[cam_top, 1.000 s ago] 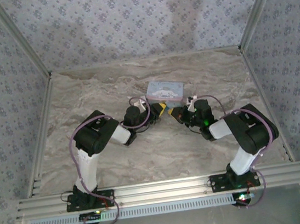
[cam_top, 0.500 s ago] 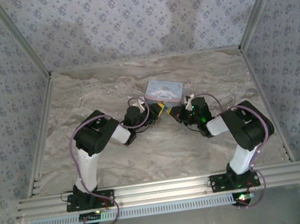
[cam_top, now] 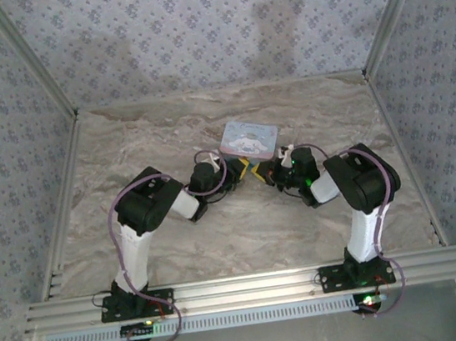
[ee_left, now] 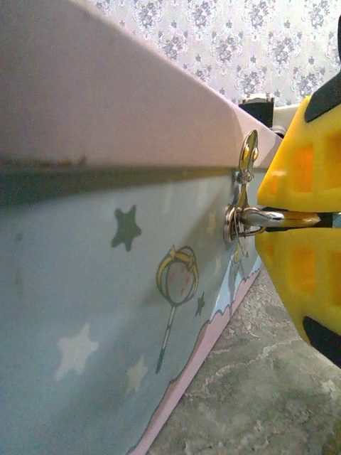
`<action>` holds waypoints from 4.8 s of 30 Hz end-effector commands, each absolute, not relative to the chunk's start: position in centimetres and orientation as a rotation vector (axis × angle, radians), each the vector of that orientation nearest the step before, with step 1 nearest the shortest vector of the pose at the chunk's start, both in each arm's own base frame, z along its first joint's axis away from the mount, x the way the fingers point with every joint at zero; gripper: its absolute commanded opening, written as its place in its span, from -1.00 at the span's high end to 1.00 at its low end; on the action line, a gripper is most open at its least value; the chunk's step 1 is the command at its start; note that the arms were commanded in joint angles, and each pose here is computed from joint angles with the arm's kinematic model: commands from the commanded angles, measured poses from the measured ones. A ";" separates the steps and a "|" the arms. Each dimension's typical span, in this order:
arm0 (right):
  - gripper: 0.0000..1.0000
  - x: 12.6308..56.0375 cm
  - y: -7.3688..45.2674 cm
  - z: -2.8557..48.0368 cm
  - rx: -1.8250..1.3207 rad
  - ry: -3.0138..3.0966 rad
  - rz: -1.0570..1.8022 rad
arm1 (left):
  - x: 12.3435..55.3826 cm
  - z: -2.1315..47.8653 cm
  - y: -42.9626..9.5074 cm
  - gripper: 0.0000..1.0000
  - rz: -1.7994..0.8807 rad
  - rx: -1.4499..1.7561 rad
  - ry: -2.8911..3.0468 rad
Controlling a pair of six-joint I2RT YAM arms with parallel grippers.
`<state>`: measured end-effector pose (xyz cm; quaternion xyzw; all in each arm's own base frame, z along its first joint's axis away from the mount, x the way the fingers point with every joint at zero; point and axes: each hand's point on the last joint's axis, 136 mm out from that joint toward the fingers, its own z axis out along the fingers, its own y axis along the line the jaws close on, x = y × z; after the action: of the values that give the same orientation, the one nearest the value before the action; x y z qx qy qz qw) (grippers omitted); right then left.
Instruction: Unlock the padlock with the key
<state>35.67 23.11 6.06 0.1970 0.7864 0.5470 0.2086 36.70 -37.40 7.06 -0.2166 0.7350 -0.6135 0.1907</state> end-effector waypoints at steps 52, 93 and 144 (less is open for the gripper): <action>0.11 25.1 15.5 10.6 -0.107 2.515 0.514 | 29.2 12.8 -42.3 1.00 -2.078 -0.150 2.111; 0.50 28.0 20.2 8.5 -0.616 2.567 -0.034 | 29.3 13.1 -42.7 1.00 -2.113 -0.151 2.108; 0.45 28.4 16.6 6.2 -0.226 2.636 0.163 | 27.6 4.9 -38.8 0.47 -1.776 -0.195 2.410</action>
<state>26.96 16.84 5.77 -0.0997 0.9650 0.0623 0.2343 27.83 -39.12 4.57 -0.0766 0.7980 -0.5938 0.0683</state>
